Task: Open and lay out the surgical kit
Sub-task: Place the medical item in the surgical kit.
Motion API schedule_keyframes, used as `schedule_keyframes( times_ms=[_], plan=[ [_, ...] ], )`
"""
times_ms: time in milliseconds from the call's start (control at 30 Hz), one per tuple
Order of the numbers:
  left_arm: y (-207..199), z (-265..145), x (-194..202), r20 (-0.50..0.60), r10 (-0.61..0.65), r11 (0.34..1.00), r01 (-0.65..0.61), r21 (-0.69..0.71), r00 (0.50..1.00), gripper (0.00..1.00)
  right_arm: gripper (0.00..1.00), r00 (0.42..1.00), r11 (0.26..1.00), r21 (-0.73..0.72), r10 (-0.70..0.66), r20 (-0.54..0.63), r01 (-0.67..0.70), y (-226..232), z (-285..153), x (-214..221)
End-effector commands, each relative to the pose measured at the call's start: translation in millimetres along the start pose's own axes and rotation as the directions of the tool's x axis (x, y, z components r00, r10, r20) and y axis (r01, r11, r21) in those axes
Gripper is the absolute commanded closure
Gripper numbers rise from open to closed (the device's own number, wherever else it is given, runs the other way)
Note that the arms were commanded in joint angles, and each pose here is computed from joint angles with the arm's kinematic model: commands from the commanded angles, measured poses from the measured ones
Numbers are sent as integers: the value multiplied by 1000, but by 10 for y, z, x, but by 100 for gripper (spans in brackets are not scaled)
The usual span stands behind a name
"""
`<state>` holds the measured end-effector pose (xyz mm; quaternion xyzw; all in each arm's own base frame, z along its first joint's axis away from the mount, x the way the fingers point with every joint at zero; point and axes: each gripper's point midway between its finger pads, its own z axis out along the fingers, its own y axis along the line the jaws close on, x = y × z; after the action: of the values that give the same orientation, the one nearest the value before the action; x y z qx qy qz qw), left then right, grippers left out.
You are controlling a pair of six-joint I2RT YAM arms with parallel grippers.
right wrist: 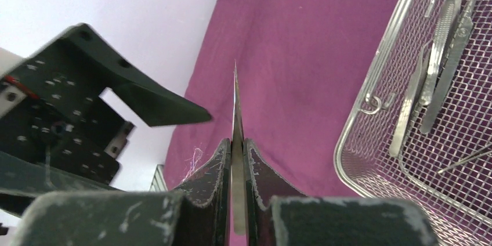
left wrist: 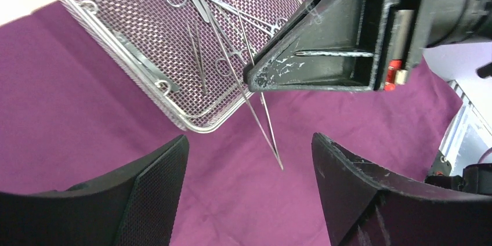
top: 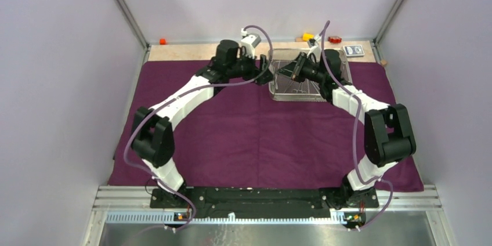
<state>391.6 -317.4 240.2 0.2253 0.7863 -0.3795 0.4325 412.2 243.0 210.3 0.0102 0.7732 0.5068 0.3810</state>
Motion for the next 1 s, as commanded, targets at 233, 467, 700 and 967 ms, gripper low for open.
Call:
schedule_keyframes(
  times_ms=[233, 467, 700, 967],
  plan=[
    [-163, 513, 196, -123, -75, 997, 72, -27, 990, 32, 100, 995, 996, -74, -32, 92, 39, 369, -77, -234],
    [-142, 615, 238, -139, -67, 998, 63, -31, 988, 39, 100, 996, 998, -57, -34, 83, 39, 282, -50, -194],
    [-131, 618, 179, -120, -46, 998, 42, -38, 992, 44, 100, 996, 998, -43, -43, 73, 46, 222, -25, -163],
    [-146, 617, 114, -109, -32, 999, 29, -29, 994, 50, 100, 997, 998, -28, -53, 61, 55, 176, -12, -147]
  ],
)
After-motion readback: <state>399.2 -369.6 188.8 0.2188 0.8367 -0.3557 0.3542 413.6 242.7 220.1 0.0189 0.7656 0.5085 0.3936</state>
